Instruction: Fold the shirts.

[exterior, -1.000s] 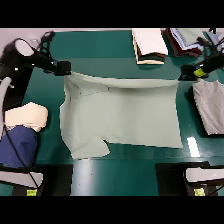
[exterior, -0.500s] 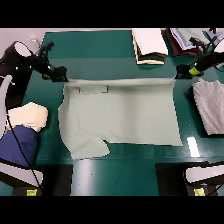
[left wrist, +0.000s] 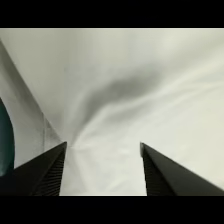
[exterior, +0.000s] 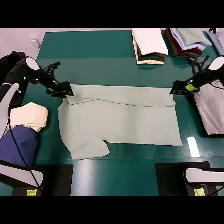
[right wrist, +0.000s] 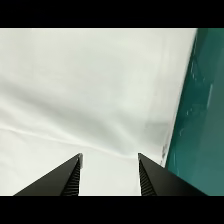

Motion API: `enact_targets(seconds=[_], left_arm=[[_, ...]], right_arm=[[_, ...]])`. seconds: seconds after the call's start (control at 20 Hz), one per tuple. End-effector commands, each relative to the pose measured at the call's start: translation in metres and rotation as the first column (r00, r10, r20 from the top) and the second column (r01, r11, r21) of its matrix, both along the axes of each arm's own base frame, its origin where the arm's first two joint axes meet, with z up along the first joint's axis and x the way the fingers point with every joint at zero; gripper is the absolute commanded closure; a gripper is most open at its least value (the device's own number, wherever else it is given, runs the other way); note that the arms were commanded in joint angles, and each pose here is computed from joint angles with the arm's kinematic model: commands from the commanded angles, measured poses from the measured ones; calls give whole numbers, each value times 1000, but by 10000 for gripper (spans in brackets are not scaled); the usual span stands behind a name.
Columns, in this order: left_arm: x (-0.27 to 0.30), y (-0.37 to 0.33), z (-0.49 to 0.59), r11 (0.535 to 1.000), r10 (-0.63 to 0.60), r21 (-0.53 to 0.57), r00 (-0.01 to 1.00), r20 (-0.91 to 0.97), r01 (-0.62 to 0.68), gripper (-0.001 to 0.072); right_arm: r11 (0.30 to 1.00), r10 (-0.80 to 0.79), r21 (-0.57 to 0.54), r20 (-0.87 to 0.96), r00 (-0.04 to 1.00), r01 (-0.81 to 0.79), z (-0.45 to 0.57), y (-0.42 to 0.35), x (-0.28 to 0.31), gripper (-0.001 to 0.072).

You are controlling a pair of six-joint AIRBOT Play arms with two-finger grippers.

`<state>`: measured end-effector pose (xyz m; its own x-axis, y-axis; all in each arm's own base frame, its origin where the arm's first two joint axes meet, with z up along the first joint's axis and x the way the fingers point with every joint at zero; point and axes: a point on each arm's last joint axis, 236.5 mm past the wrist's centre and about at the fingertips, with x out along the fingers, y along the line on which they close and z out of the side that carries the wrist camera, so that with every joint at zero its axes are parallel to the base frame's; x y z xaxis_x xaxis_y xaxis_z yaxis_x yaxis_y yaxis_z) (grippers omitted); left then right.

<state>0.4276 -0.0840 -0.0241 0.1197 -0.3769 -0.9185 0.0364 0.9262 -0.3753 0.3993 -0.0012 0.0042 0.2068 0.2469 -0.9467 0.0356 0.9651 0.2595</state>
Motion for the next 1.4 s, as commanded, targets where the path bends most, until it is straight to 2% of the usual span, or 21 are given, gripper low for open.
enact_targets(seconds=[0.0,0.35,0.5,0.7,0.9,1.0,1.05,1.1,1.2,1.35], left_arm=[[-27,19,13,997,5,80,1000,-22,-3,160],[-196,22,-18,993,70,105,986,-154,-54,159],[-244,19,-40,991,112,102,970,-214,-92,159],[-262,-3,-59,989,145,12,957,-251,-146,159],[-240,-34,-58,964,188,-152,966,-177,-216,160],[-235,-40,-54,957,195,-185,966,-167,-225,163],[-237,-43,-53,955,190,-197,966,-177,-224,296],[-239,-46,-51,955,175,-209,968,-182,-212,471],[-240,-50,-45,958,136,-228,975,-174,-174,683],[-231,-51,-28,962,103,-238,984,-143,-135,684]], right_arm=[[1000,-2,1,27,1000,2,24,2,-15,302],[999,15,-32,233,972,-8,78,18,-35,303],[999,16,-34,247,969,-8,80,19,-39,304],[999,18,-34,244,970,-10,80,19,-40,304],[999,18,-33,240,971,-11,80,20,-40,304],[999,22,-31,225,974,-16,78,20,-44,304],[999,25,-30,206,978,-19,76,20,-48,304],[999,22,-28,185,982,-17,75,17,-53,304],[1000,10,-25,131,991,-7,68,6,-67,304],[997,-76,-19,-7,997,76,35,-22,-113,304]])
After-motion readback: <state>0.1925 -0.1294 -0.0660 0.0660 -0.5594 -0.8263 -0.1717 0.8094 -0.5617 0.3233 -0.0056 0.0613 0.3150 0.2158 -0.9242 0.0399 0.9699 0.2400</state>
